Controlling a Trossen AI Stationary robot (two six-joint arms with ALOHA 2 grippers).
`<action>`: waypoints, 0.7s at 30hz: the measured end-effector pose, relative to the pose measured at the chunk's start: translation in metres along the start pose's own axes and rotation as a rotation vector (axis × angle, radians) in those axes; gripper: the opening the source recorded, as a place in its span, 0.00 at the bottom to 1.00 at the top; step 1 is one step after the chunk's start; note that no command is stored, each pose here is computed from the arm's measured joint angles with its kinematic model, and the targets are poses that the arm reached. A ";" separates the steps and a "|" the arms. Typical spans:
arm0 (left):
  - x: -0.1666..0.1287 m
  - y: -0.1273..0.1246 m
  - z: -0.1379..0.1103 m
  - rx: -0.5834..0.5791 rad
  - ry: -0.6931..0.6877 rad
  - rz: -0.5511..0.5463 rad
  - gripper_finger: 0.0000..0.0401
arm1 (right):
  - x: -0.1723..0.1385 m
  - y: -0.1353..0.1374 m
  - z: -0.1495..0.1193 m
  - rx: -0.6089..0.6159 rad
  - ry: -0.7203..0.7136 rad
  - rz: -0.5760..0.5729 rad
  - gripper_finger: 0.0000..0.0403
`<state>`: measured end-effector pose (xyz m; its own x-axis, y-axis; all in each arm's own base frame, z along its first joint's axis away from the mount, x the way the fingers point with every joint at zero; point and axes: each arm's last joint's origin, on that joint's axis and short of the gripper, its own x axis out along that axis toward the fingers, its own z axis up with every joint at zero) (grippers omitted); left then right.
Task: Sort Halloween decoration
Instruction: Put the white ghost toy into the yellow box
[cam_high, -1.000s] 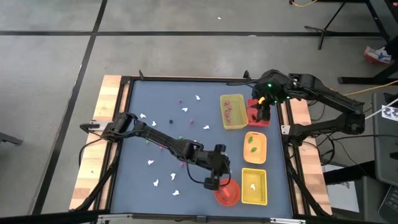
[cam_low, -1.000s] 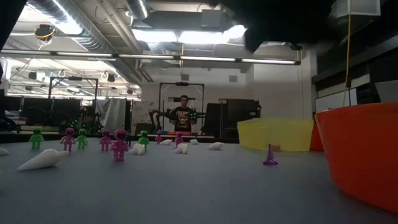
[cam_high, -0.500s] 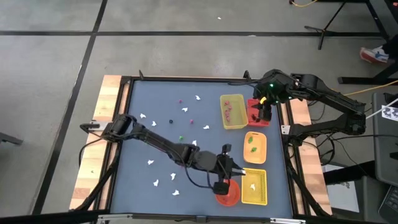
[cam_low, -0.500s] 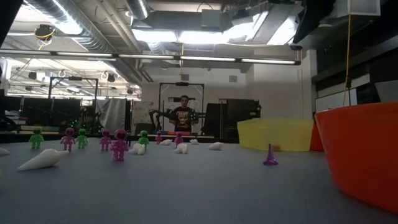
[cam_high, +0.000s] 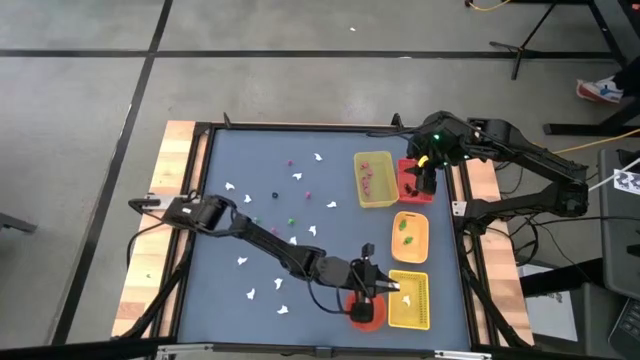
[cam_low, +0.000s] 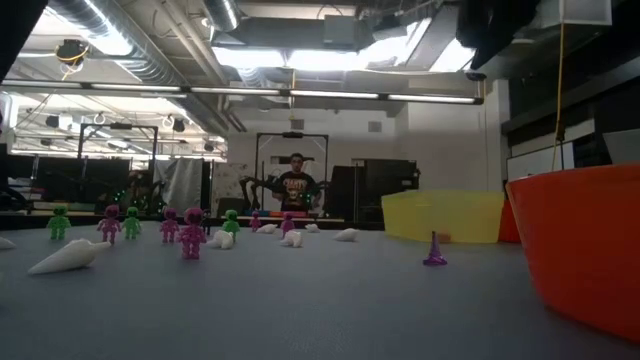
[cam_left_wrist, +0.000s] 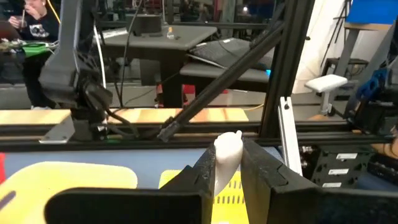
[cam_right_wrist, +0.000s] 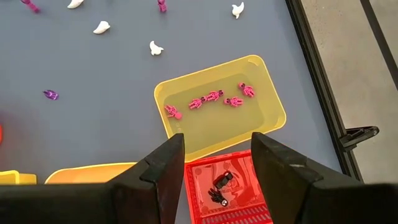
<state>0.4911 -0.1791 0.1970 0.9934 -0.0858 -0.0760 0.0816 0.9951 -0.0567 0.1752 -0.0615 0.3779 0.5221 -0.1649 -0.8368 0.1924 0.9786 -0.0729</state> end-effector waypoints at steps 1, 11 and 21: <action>0.001 0.000 -0.005 -0.004 0.001 0.000 0.09 | 0.000 0.000 0.000 0.000 0.000 0.000 0.46; 0.013 0.005 -0.037 -0.060 -0.031 0.000 0.09 | 0.000 0.000 0.000 0.000 0.000 0.000 0.46; 0.054 0.004 -0.044 -0.050 0.002 -0.091 0.09 | 0.000 0.000 0.000 0.000 0.000 0.000 0.46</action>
<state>0.5412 -0.1817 0.1493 0.9819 -0.1758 -0.0704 0.1672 0.9795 -0.1127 0.1752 -0.0615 0.3779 0.5221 -0.1649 -0.8368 0.1922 0.9786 -0.0729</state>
